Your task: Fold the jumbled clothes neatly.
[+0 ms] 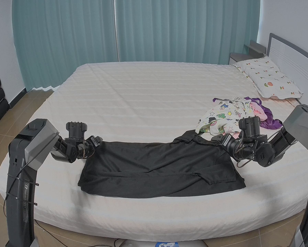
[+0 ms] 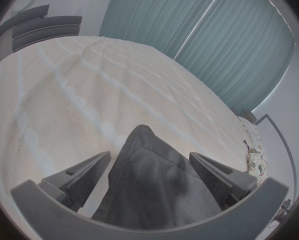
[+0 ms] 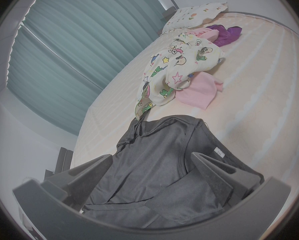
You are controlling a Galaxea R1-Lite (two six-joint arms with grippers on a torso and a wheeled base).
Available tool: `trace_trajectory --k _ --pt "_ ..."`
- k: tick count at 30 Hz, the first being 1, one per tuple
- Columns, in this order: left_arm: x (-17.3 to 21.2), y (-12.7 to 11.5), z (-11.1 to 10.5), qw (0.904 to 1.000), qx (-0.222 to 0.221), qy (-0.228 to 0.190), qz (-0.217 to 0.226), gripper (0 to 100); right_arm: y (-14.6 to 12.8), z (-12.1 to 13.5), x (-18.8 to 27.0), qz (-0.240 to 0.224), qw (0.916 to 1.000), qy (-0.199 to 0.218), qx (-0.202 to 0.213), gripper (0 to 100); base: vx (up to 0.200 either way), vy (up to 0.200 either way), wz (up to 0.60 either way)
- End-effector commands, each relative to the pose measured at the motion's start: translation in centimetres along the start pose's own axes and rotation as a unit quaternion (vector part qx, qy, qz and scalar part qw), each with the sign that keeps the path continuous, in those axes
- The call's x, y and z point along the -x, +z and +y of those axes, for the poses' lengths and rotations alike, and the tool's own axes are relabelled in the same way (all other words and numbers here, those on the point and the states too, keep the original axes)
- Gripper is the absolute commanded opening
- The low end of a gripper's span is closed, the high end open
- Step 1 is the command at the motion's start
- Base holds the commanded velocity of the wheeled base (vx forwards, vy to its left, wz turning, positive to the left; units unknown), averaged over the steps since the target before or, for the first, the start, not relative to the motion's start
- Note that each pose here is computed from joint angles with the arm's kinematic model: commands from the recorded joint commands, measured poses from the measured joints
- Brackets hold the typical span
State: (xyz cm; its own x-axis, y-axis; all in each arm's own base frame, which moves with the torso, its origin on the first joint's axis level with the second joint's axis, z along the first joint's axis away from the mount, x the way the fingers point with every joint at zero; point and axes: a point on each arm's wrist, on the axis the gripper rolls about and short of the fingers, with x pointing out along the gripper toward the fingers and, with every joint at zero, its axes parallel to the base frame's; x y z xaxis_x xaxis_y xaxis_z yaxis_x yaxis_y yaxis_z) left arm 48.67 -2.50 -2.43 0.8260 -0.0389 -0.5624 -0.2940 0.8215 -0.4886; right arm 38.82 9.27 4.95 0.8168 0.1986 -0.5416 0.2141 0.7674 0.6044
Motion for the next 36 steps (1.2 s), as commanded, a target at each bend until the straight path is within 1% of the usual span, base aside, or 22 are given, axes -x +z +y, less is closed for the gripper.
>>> trace_trajectory --k 1,2,6,10,12,16,17,18,21,26,32,34,36 --pt "0.1 0.0 -0.3 1.0 -0.001 -0.002 0.0 100 -0.2 -0.2 -1.3 0.001 1.0 -0.003 0.009 100 0.0 0.0 0.0" --pt "0.2 0.0 -0.3 1.0 -0.001 -0.002 -0.003 0 -0.2 -0.3 -1.6 0.001 0.9999 -0.004 0.012 100 0.0 0.0 0.0" --pt "0.4 0.0 -0.1 1.0 -0.002 0.008 -0.004 0 0.7 -0.4 -3.1 -0.01 0.9995 -0.004 0.029 100 0.0 0.0 0.0" --pt "1.1 0.6 -0.1 0.9996 0.001 0.022 -0.019 0 1.5 -0.8 -5.2 -0.019 0.9986 -0.012 0.048 100 0.0 0.0 0.0" --pt "1.5 0.8 -0.2 0.9995 0.001 0.023 -0.02 0 1.6 -0.9 -6.1 -0.023 0.9981 -0.017 0.055 100 0.0 0.0 0.0" --pt "2.7 1.2 -0.7 0.9996 0.001 0.02 -0.022 0 2.4 -1.4 -8.0 -0.047 0.9947 -0.028 0.088 100 0.0 0.0 0.0" --pt "2.7 1.2 -0.7 0.9996 0.001 0.02 -0.022 0 2.4 -1.4 -8.0 -0.047 0.9947 -0.028 0.088 100 0.0 0.0 0.0" --pt "3.3 1.4 -1.1 0.9996 -0.002 0.016 -0.023 0 2.5 -2.2 -9.4 -0.053 0.9908 -0.033 0.12 100 0.0 0.0 0.0" --pt "3.5 1.3 -1.6 0.9996 -0.004 0.012 -0.025 0 2.2 -2.5 -10.4 -0.053 0.988 -0.034 0.141 100 0.0 0.0 0.0" --pt "3.4 1.4 -1.6 0.9994 -0.005 0.017 -0.03 0 1.9 -2.4 -10.9 -0.053 0.9876 -0.03 0.145 100 0.0 0.0 0.0" --pt "3.3 1.3 -1.6 0.9993 -0.005 0.019 -0.031 0 1.6 -2.4 -11.4 -0.072 0.9864 -0.014 0.147 100 0.0 0.0 0.0" --pt "3.3 1.3 -1.6 0.9993 -0.005 0.02 -0.031 0 1.6 -2.5 -11.5 -0.072 0.9862 -0.014 0.149 100 0.0 0.0 0.0" --pt "3.4 1.2 -1.5 0.9993 -0.005 0.022 -0.03 0 1.6 -2.5 -11.9 -0.075 0.9845 -0.012 0.158 100 0.0 0.0 0.0"
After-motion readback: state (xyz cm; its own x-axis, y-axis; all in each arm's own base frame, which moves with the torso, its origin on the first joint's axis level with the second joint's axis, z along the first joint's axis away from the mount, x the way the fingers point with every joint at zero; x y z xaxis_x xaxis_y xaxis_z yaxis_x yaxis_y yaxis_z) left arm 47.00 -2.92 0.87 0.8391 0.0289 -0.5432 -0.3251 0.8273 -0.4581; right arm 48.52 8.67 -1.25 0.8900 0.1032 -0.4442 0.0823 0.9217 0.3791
